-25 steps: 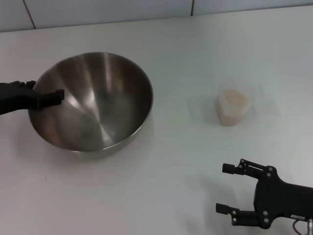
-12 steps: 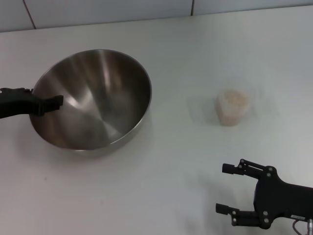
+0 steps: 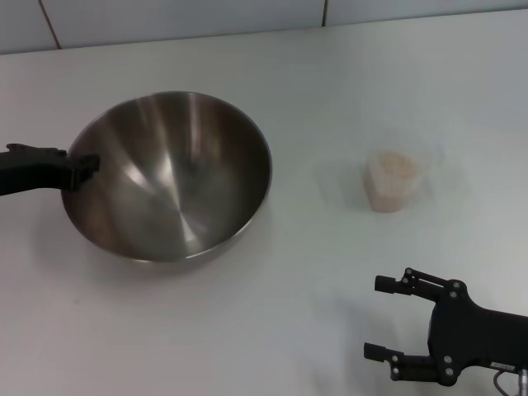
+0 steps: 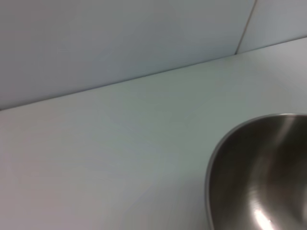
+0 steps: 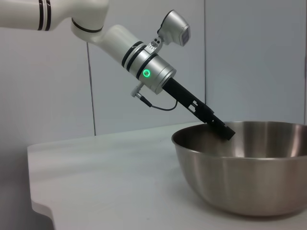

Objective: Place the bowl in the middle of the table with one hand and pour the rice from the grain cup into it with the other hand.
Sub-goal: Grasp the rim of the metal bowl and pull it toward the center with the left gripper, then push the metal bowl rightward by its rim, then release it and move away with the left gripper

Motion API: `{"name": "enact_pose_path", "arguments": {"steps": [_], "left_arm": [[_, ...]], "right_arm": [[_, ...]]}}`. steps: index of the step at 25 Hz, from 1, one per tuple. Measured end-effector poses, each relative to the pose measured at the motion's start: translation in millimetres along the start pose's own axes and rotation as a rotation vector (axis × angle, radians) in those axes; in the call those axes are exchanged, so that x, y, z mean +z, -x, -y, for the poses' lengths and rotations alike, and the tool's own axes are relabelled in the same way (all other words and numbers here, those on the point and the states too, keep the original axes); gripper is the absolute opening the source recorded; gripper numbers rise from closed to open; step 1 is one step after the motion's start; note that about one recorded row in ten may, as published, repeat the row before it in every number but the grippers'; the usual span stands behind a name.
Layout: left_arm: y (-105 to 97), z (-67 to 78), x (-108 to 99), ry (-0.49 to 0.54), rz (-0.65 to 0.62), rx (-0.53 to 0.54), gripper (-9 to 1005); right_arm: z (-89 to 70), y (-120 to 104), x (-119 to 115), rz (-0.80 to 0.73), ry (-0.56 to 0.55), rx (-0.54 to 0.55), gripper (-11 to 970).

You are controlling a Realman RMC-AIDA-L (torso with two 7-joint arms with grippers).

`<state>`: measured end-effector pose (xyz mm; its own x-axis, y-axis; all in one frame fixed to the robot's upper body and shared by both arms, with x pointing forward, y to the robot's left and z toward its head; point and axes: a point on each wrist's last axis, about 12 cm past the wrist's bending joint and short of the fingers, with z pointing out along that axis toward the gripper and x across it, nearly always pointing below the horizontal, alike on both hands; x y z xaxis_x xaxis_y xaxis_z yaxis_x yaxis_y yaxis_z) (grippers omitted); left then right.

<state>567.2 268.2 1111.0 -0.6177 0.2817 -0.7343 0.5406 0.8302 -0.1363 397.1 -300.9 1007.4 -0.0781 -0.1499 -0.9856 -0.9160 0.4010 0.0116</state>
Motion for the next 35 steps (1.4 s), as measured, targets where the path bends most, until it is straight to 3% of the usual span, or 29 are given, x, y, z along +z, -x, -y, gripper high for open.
{"name": "enact_pose_path", "arguments": {"steps": [5,6,19,25,35], "left_arm": [[3.4,0.5,0.6,-0.015,-0.007,-0.004,300],[4.8,1.0,0.3,-0.018,-0.006,-0.002,84],[29.8,5.3,-0.7,-0.072,0.021,0.011,43],[58.4,18.1,15.0,-0.122,0.032,0.056,41],[73.9,24.5,40.6,-0.143,0.017,0.061,42]], "right_arm": [[0.3,0.2,0.3,0.0,0.001,-0.001,821],[0.3,0.2,0.3,0.0,0.001,-0.001,821],[1.3,0.4,1.2,-0.002,0.004,-0.003,821],[1.1,0.5,1.6,-0.001,0.005,-0.003,821],[1.2,0.8,2.1,0.001,0.006,-0.004,821]]}}
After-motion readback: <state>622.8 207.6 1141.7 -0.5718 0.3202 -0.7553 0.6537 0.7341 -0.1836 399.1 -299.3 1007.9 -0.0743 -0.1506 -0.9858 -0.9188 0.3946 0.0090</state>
